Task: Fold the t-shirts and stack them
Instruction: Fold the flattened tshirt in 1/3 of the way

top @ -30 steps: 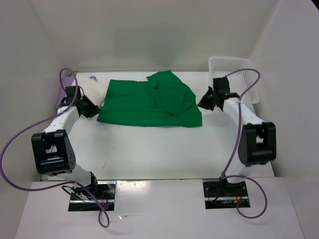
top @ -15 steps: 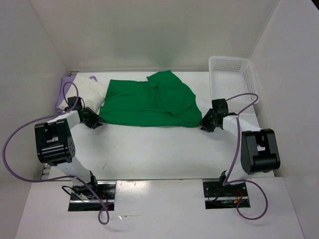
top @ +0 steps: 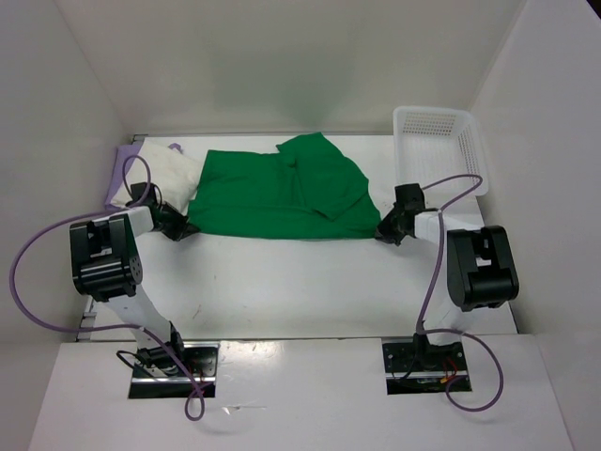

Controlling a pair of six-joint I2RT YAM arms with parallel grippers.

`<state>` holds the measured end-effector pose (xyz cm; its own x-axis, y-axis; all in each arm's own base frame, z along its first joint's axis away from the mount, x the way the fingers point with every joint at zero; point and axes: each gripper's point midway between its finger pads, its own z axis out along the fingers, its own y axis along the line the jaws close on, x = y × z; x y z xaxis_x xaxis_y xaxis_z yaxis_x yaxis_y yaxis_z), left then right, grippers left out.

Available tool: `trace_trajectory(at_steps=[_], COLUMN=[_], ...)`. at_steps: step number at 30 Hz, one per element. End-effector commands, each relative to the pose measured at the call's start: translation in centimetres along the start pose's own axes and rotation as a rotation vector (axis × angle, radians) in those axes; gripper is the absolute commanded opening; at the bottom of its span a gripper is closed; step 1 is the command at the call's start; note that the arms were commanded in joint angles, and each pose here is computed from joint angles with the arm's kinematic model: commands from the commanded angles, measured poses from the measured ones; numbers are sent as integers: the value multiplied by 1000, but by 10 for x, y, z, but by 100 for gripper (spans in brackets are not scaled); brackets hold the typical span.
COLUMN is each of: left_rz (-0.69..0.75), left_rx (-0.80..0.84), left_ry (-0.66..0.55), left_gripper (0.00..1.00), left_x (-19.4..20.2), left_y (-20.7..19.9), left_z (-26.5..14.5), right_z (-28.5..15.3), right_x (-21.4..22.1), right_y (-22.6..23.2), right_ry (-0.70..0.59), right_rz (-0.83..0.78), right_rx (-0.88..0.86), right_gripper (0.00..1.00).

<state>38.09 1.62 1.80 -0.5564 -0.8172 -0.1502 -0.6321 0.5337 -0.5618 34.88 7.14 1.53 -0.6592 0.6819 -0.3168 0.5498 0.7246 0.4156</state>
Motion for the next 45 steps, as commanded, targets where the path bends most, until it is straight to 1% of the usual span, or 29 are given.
trace_trajectory(at_steps=[1, 2, 4, 7, 9, 11, 13, 14, 15, 16, 17, 19, 21, 23, 24, 28, 30, 31, 32, 33, 34, 35, 38, 39, 41, 42, 43, 44, 45], left_rz=[13, 20, 25, 39, 58, 69, 68, 81, 82, 93, 89, 103, 98, 62, 59, -2, -56, -54, -63, -58, -67, -60, -30, -13, 1, 38, 74, 110, 139], left_rx=[29, 23, 8, 3, -8, -7, -13, -6, 2, -1, 3, -23, -45, -54, -32, -23, -70, -77, -73, -75, -75, -67, -65, -64, -58, -37, -3, 17, 53], left_ry=[-25, -27, -27, -37, -39, -40, 1, 9, 42, 46, 63, 96, 117, 153, 172, 184, 187, 181, 166, 153, 152, 140, 91, 76, 43, 25, 9, -4, -9], left_gripper=[1, 0, 0, 0, 0, 0, 0, 0, 0, 0, 0, 0, 0, 0, 0, 0, 2, 9, 19, 29, 36, 48, 61, 68, 70, 70, 68, 66, 65], left_x=[-11, -9, -9, -9, -9, -5, 10, 15, 26, 33, 40, 60, 69, 82, 90, 101, 103, 104, 100, 98, 98, 95, 82, 77, 70, 65, 62, 57, 57], left_y=[-10, -11, -8, -9, -10, -10, -3, -4, -1, 1, 3, 16, 26, 36, 31, 34, 44, 45, 46, 45, 44, 40, 31, 29, 23, 16, 5, -2, -12], left_z=[1, 2, 2, -5, -14, -22, -26, -34, -37, -46, -51, -62, -70, -85, -96, -120, -127, -129, -131, -134, -134, -138, -148, -149, -154, -154, -154, -148, -146], right_z=[5, 5, 5, -11, -23, -35, -55, -63, -76, -83, -87, -106, -115, -121, -129, -152, -162, -171, -173, -177, -182, -182, -186, -186, -186, -178, -175, -165, -155], right_x=[-30, -30, -30, -30, -23, -21, -17, -9, -10, -2, 9, 16, 30, 37, 44, 36, 36, 29, 25, 31, 28, 28, 25, 23, 24, 34, 30, 31, 34], right_y=[16, 16, 11, 10, -6, -22, -25, -27, -23, -25, -37, -36, -42, -41, -38, -30, -35, -32, -36, -37, -37, -37, -34, -29, -16, -13, 1, 5, 6], right_ry=[-89, -89, -84, -91, -40, -25, -44, -25, -47, -22, 6, -9, 33, 68, 79, 26, 22, -2, -19, 0, -17, -17, -31, -38, -38, 8, -8, 10, 29], right_rz=[13, 13, 30, 40, 88, 129, 148, 160, 168, 176, 200, 203, 221, 226, 204, 179, 162, 149, 140, 121, 107, 107, 94, 92, 53, 45, 25, 34, 33], right_rx=[-19, -19, -6, -29, -42, -26, -54, -55, -78, -91, -56, -89, -67, -66, -74, -75, -38, -34, -7, 4, 1, 1, -13, -38, -90, -116, -183, -200, -216], right_gripper=[5, 1, 0, 0, 0, 0, 0, 0, 0, 0, 0, 0, 0, 0, 0, 4, 8, 10, 21, 28, 34, 42, 46, 46, 46, 36, 30, 22, 4])
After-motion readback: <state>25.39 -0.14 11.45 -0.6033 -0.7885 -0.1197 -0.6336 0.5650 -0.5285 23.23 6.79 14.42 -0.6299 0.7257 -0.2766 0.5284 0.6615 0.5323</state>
